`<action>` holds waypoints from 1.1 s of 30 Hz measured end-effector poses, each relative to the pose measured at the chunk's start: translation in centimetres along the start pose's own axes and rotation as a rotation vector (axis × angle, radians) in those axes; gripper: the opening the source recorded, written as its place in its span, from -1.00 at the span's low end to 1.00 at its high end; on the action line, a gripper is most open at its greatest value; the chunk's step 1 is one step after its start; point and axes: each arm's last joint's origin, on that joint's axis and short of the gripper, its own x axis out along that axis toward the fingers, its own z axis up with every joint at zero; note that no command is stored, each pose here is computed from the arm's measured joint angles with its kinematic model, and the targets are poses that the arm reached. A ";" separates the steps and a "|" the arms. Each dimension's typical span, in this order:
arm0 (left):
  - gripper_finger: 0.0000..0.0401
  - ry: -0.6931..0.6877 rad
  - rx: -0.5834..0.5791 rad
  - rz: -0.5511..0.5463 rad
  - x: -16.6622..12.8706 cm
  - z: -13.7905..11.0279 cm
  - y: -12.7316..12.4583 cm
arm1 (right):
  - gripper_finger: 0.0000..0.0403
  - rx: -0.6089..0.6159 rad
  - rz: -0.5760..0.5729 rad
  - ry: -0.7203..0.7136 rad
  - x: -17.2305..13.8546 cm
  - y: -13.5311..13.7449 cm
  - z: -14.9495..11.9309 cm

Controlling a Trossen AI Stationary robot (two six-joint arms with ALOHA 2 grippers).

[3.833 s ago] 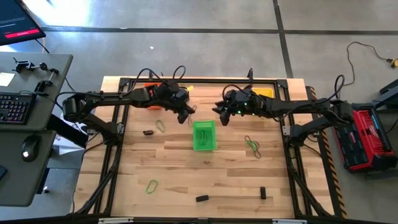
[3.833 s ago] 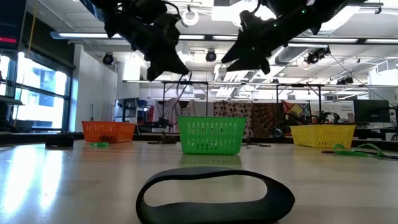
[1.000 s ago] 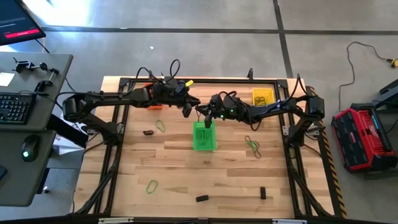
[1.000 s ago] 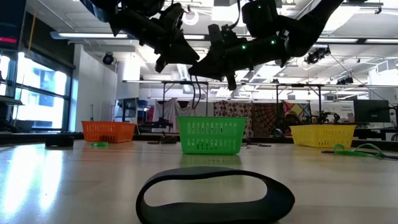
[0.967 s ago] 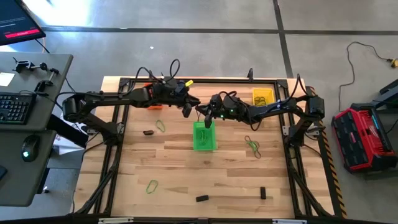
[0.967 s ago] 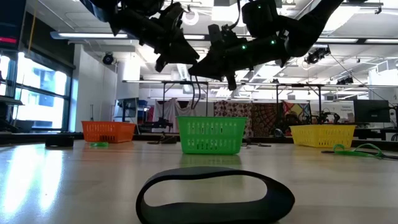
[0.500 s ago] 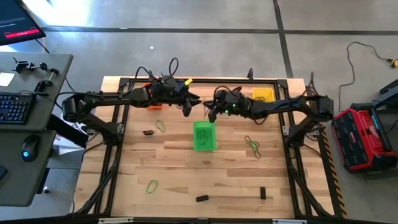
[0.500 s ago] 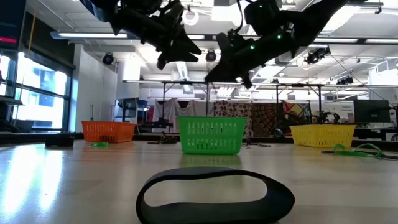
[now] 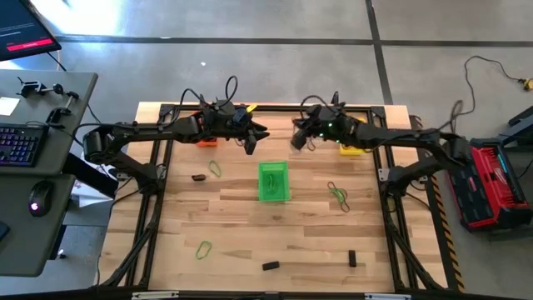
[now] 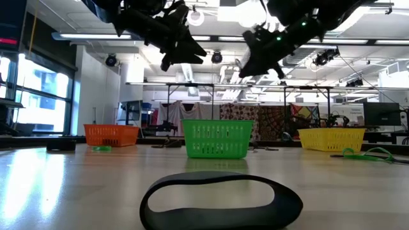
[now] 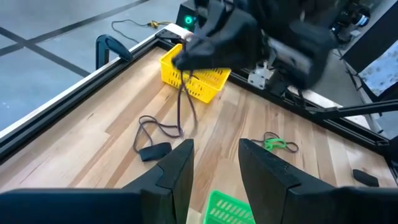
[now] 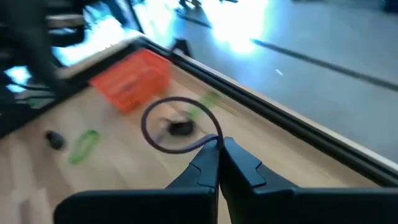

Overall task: Sort rubber bands into baskets
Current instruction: Put the purple rubber band into the yellow bin

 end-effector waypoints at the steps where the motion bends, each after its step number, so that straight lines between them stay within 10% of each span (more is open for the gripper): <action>1: -0.40 0.001 0.000 0.000 0.0 0.0 0.0 | -1.00 0.017 -0.022 0.019 -0.6 -0.5 0.1; 17: -0.40 0.008 -0.002 0.001 0.0 -0.1 0.0 | -1.00 0.213 -0.618 0.341 -9.1 -7.7 -1.9; 33: -0.40 0.008 0.007 0.003 0.0 -0.1 0.0 | -1.00 0.420 -0.709 0.419 -7.6 -10.9 -8.4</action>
